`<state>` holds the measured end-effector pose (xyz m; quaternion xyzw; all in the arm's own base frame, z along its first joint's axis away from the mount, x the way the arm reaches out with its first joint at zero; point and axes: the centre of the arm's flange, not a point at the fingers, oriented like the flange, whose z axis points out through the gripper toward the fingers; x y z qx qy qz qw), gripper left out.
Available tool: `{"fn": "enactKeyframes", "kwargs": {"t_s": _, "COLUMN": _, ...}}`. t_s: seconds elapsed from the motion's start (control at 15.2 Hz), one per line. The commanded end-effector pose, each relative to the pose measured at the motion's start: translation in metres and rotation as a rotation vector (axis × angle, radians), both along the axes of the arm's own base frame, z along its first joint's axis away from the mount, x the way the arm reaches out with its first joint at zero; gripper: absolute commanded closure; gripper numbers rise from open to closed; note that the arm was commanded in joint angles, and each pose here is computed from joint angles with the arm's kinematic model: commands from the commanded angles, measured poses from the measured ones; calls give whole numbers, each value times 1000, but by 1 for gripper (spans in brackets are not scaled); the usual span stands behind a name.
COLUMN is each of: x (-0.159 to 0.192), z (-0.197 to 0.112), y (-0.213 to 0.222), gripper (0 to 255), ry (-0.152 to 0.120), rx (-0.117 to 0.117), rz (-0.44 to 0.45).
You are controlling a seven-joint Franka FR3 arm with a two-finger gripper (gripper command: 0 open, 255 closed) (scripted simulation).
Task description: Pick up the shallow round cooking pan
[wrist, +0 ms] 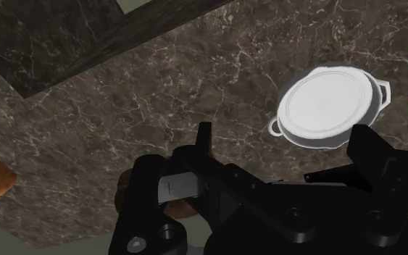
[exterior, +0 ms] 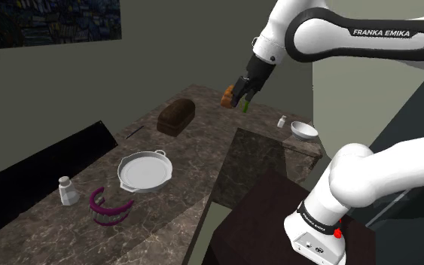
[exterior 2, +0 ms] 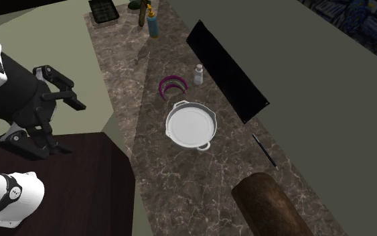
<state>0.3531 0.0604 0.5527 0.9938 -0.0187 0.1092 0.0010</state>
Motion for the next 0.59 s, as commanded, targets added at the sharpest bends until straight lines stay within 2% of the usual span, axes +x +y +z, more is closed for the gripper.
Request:
{"fn": "enactKeyframes", "kwargs": {"t_s": 0.0, "x": 11, "z": -22, "y": 7, "gripper": 0, "ry": -6, "rx": 5, "rz": -19}}
{"fn": "enactKeyframes", "kwargs": {"t_s": 0.53, "x": 60, "z": -111, "y": 34, "gripper": 0, "ry": -21, "rx": 23, "rz": -90}}
